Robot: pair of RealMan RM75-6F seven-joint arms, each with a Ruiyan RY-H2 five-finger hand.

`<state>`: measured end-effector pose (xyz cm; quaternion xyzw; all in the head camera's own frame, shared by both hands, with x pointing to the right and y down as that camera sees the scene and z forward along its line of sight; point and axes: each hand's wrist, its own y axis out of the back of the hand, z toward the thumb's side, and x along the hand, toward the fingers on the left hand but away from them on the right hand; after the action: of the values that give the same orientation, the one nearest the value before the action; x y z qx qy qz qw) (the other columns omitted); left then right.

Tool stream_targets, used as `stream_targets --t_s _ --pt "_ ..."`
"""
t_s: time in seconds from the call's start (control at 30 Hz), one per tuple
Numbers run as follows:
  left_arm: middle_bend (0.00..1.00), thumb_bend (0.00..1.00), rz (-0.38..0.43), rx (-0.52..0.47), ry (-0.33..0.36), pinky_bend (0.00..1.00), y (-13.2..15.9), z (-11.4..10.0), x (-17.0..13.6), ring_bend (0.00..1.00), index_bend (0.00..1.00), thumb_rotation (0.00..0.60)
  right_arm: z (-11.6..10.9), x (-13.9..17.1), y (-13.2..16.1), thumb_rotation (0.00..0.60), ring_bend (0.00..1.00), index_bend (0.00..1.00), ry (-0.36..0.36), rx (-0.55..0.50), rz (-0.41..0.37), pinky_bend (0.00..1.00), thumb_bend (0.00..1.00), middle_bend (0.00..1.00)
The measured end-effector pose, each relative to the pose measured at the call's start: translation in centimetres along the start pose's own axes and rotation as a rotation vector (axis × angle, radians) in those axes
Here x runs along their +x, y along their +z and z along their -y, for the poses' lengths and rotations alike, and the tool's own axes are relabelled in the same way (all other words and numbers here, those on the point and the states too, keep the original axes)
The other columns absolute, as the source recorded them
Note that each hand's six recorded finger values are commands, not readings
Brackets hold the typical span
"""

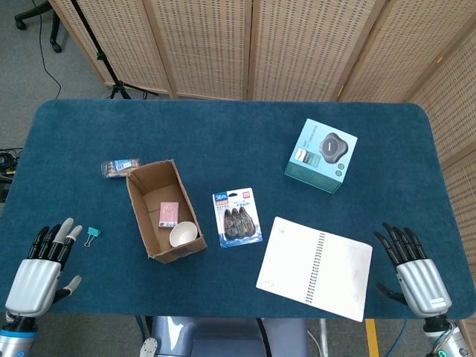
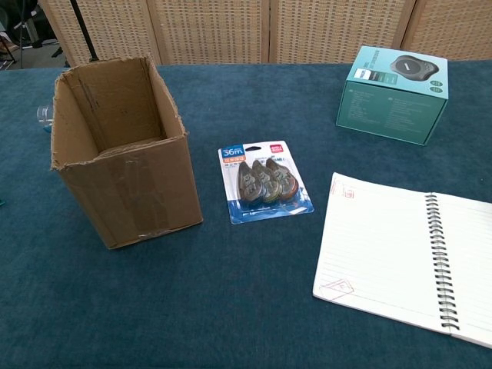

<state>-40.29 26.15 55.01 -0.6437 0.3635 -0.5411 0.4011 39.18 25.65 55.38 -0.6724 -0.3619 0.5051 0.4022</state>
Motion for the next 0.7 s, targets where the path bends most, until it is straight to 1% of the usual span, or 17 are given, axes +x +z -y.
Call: stream_targets --t_s 0.43,0.6,0.7 --pt "0.00 0.20 -0.009 0.012 -0.011 0.00 0.0 0.3 0.1 0.00 0.00 0.600 -0.1 0.1 -0.1 0.600 0.00 0.02 -0.004 -0.003 -0.001 0.00 0.14 0.00" --pt "0.00 0.20 -0.041 0.024 -0.026 0.00 -0.4 0.5 0.5 0.00 0.00 0.600 0.0 0.0 -0.1 0.600 0.00 0.02 0.001 -0.001 0.002 0.00 0.14 0.00" --pt "0.00 0.20 -0.076 0.038 -0.031 0.00 -1.2 0.6 1.2 0.00 0.02 0.600 0.1 0.0 -0.1 0.600 0.00 0.02 0.003 0.001 0.001 0.00 0.14 0.00"
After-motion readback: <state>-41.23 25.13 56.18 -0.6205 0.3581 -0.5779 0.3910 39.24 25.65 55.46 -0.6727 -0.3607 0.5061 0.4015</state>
